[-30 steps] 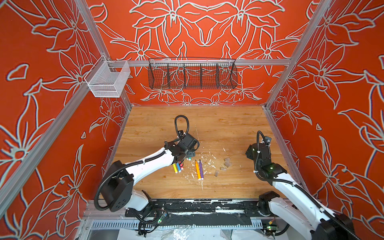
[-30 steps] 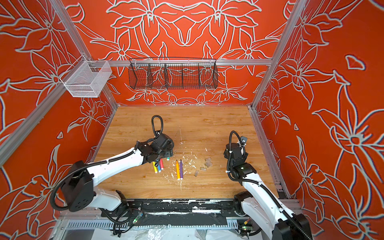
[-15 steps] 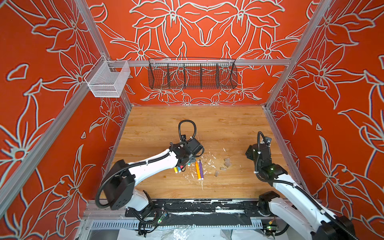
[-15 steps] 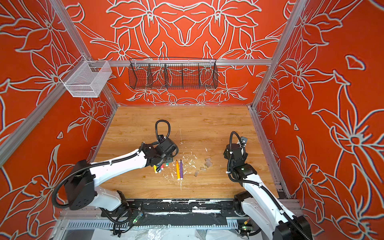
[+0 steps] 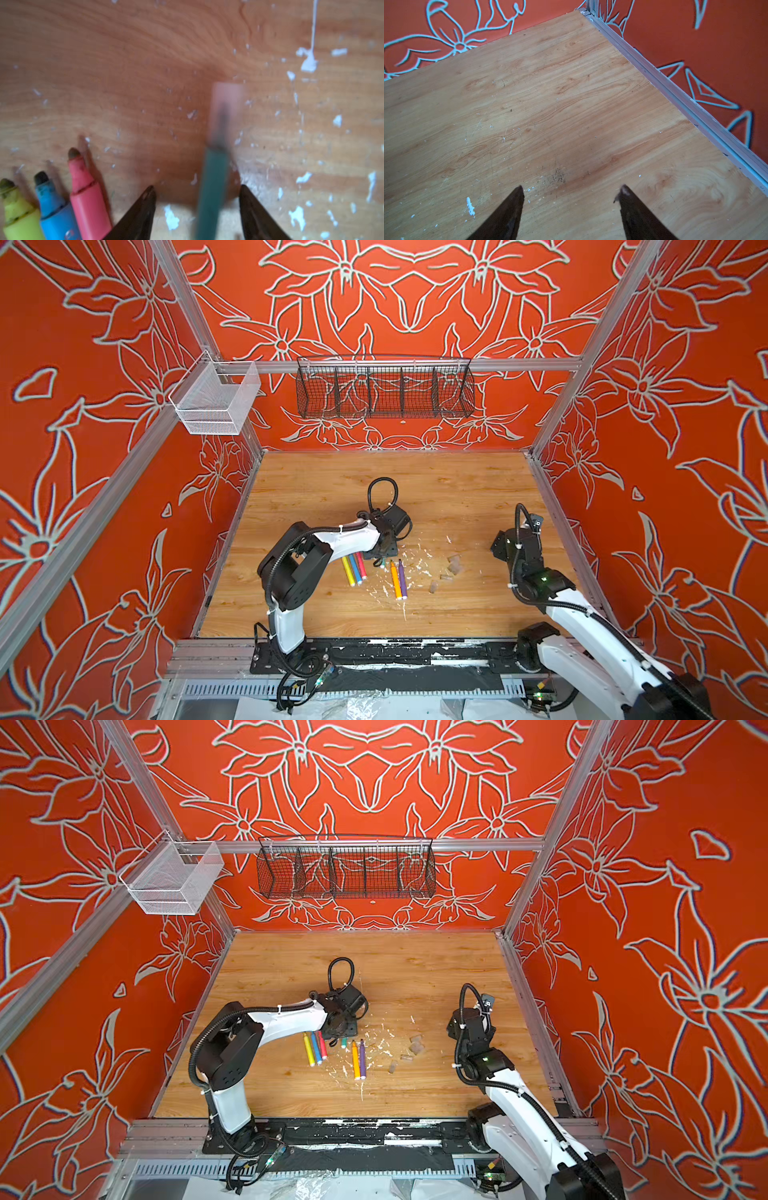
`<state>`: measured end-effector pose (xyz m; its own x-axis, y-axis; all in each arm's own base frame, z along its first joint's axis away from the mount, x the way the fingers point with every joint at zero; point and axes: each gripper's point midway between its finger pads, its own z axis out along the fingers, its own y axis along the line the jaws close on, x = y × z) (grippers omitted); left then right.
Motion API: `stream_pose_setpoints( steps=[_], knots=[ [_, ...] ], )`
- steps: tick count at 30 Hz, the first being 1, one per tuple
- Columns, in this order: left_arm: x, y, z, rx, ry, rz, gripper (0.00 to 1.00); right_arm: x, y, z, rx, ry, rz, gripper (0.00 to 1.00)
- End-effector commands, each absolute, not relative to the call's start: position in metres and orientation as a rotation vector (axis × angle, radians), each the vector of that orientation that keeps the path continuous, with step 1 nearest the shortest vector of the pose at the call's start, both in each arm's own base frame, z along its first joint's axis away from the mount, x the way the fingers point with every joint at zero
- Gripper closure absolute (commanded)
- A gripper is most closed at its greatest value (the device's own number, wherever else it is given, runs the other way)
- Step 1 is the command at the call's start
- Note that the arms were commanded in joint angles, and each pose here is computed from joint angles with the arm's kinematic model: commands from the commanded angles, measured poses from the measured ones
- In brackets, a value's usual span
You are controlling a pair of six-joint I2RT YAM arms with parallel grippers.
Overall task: Insert the pens into the pen caps
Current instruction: 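Lower the capped green marker to the table and release it with the left gripper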
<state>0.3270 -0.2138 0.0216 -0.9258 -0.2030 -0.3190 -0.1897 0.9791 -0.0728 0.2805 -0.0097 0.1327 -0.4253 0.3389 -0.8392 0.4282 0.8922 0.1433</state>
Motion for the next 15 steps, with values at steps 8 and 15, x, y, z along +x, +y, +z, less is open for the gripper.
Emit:
stream_pose_setpoints(
  steps=[8,15],
  knots=[
    [0.314,-0.213,0.013,-0.297,2.937,-0.091,0.33,0.28,-0.011,0.133,0.563,2.039,-0.102,0.26],
    [0.321,-0.2,0.069,-0.274,2.835,0.009,0.31,0.28,-0.01,0.132,0.559,2.04,-0.1,0.26]
  ],
)
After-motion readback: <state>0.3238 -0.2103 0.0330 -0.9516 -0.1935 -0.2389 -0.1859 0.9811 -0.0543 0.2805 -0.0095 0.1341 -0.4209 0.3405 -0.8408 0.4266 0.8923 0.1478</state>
